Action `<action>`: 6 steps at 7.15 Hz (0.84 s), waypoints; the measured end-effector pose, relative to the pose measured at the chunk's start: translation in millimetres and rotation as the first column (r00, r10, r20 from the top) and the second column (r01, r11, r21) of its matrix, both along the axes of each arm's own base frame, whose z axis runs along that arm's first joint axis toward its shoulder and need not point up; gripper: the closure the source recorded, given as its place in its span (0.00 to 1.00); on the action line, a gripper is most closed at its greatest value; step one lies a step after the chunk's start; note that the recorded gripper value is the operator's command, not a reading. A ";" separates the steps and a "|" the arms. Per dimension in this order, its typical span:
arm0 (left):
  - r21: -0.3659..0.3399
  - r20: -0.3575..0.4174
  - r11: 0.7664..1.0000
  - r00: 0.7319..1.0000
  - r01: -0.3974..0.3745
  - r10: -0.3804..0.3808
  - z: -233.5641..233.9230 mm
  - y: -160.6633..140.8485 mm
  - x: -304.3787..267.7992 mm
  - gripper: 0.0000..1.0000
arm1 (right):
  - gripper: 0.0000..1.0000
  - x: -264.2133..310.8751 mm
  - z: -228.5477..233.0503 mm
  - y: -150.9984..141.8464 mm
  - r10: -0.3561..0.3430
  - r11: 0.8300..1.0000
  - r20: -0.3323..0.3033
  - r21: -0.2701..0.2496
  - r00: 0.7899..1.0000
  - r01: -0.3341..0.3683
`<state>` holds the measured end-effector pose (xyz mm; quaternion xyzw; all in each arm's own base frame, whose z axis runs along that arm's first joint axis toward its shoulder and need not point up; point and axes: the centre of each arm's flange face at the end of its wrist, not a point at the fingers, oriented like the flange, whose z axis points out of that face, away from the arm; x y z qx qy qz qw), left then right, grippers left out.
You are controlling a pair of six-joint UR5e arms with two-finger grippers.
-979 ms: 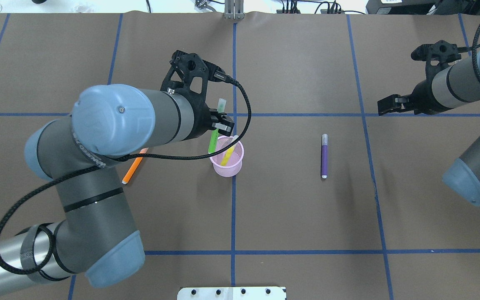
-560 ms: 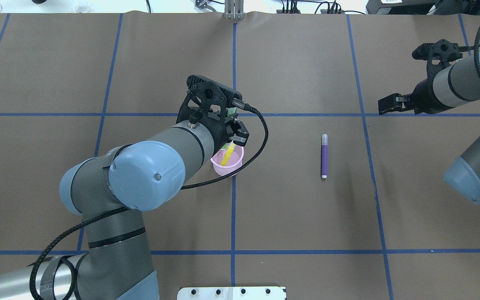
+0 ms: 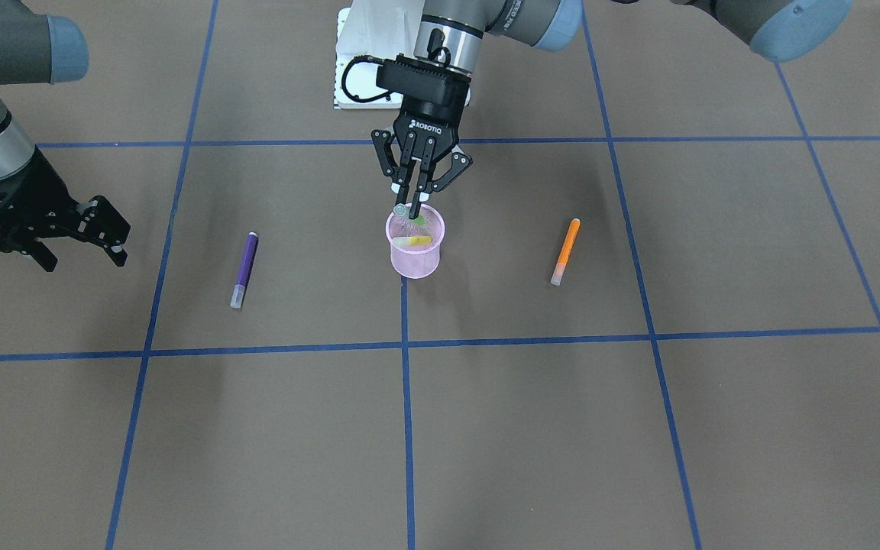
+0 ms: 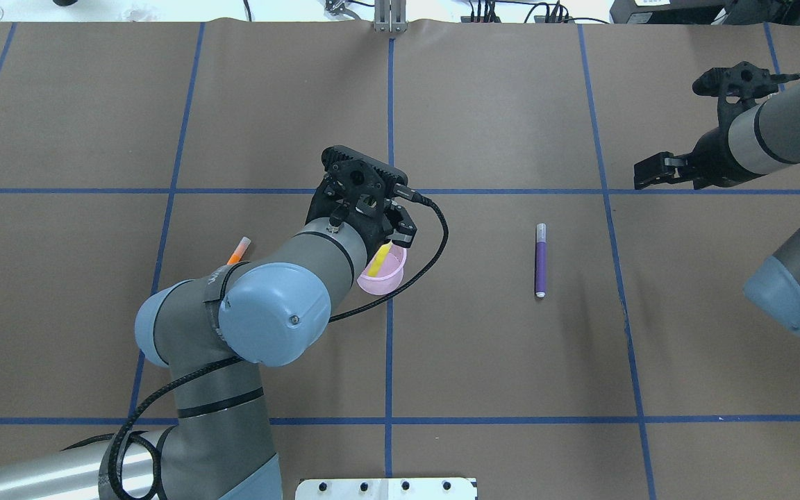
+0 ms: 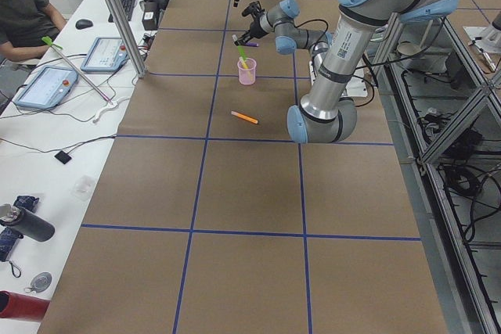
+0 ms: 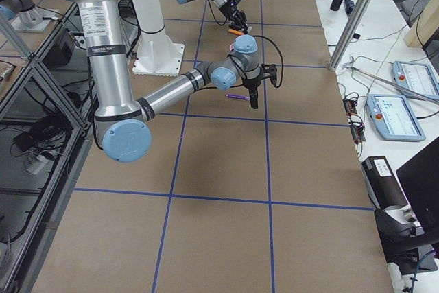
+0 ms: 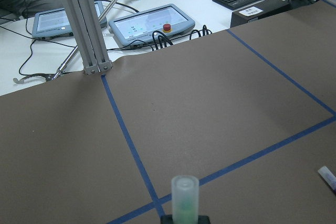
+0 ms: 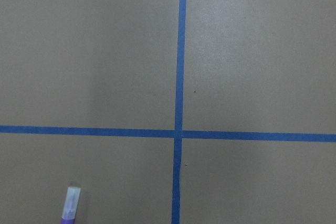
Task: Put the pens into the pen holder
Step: 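Open the left gripper to drop the green marker into the cup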
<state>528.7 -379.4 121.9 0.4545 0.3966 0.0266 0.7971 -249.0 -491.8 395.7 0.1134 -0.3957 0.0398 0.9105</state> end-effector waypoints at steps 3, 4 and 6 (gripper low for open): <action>-0.007 0.007 1.000 1.000 -0.012 0.012 14.9 5.2 18.8 0.01 | 0.00 -1.8 5.3 -1.8 -0.001 1.000 -0.006 -0.010 1.000 0.001; -0.004 -0.009 1.000 1.000 -0.010 0.010 14.1 7.6 15.0 0.02 | 0.00 -4.8 6.7 -3.3 -0.003 1.000 -0.007 -0.014 1.000 0.003; 0.015 -0.077 1.000 0.997 0.009 -0.007 -3.0 13.9 -29.6 0.09 | 0.01 -30.9 13.2 -9.1 -0.051 0.997 0.006 -0.053 0.999 0.051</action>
